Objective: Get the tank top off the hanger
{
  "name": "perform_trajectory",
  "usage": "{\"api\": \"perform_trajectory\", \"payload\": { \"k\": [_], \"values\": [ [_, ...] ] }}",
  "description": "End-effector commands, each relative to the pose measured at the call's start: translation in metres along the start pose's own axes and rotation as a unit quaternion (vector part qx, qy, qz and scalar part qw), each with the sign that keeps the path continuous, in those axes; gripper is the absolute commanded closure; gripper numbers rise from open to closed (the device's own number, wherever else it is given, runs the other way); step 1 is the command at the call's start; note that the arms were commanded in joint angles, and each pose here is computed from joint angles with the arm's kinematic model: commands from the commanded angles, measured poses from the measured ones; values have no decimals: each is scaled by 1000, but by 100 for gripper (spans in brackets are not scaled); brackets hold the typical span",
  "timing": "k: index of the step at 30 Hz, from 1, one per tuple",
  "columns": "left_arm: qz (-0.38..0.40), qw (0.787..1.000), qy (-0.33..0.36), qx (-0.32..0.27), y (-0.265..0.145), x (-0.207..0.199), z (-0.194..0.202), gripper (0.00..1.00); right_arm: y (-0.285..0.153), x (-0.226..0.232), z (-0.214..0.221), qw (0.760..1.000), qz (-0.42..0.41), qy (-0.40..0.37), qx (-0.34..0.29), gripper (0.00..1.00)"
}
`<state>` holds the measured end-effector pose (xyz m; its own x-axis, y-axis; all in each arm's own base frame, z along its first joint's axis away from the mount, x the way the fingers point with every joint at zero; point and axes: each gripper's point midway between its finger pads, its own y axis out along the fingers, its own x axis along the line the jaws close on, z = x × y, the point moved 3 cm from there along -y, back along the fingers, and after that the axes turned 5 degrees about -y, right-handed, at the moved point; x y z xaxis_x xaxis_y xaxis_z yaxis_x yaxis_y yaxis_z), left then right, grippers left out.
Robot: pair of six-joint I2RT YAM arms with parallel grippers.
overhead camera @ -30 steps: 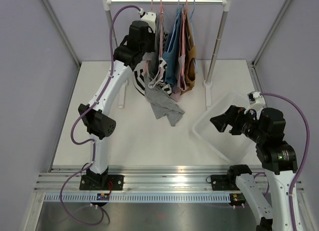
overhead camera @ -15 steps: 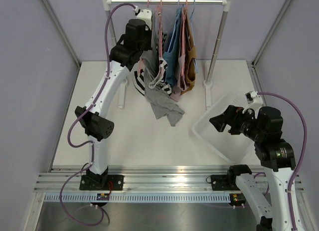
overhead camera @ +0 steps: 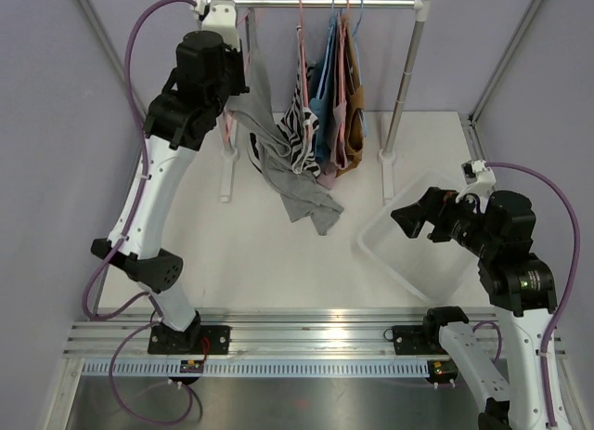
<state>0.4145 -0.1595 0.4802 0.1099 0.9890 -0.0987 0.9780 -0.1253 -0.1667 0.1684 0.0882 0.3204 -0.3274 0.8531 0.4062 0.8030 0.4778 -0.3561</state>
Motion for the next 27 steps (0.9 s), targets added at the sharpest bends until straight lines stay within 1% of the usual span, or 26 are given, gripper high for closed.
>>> {"api": "perform_trajectory", "payload": {
  "k": [1,3,4,6,7,8,9,10,11,13,14,15,16,17,18,19,20,21,22,23,24,25,26,27],
  "values": [
    [-21,999,-29,-20,-49,21,-18,100,-3,20,-29,998,-46,-25,-41,1],
    [-17,999,-37,-1,-64,25,-7,100,0,25,-33,997,-65,-20,-44,1],
    [-8,999,-42,5,-79,27,-2,100,1,28,-36,996,-77,-19,-46,1],
    [-4,998,-55,22,-98,31,8,100,4,42,-38,991,-130,-14,-42,1],
    [6,997,-56,46,-102,30,24,100,1,58,-43,980,-190,-26,-47,1],
    [12,996,-71,47,-124,34,24,100,4,65,-40,974,-224,-7,-33,0],
    [17,995,-76,57,-131,35,32,100,4,72,-41,966,-256,-3,-30,1],
    [19,994,-76,79,-135,35,48,100,-1,85,-50,951,-306,-20,-48,1],
    [19,993,-90,75,-155,42,50,100,4,85,-48,947,-318,12,-35,0],
    [23,991,-99,83,-169,45,62,100,7,91,-53,938,-345,6,-40,1],
    [27,990,-98,96,-180,49,76,100,14,91,-54,937,-347,12,-31,1],
    [32,989,-101,101,-187,50,81,100,18,99,-49,932,-362,8,-18,1],
    [39,988,-102,112,-193,50,88,100,24,102,-49,933,-358,7,-19,0],
    [41,985,-99,135,-199,51,101,100,35,106,-45,932,-362,2,-6,1],
    [55,984,-99,138,-210,51,105,100,39,121,-35,924,-381,-6,14,1],
    [79,980,-98,154,-217,46,114,100,51,125,-31,932,-362,-5,15,1],
    [95,978,-90,161,-224,45,121,100,65,130,-27,935,-354,-19,20,1],
    [105,975,-86,178,-232,47,140,100,72,138,-22,936,-350,-28,19,1],
    [126,970,-86,187,-239,43,149,100,79,156,-14,937,-345,-52,4,1],
    [146,965,-85,198,-243,40,159,100,88,164,-9,939,-338,-60,-1,1],
    [173,958,-87,211,-253,37,176,100,97,169,-8,946,-316,-65,-24,1],
    [189,954,-89,215,-257,34,183,100,95,190,-9,936,-340,-71,-51,1],
    [204,951,-98,212,-259,31,187,100,110,196,1,939,-334,-69,-45,1],
    [226,942,-103,227,-263,26,199,100,118,202,-4,941,-326,-64,-69,1]
  ]
}}
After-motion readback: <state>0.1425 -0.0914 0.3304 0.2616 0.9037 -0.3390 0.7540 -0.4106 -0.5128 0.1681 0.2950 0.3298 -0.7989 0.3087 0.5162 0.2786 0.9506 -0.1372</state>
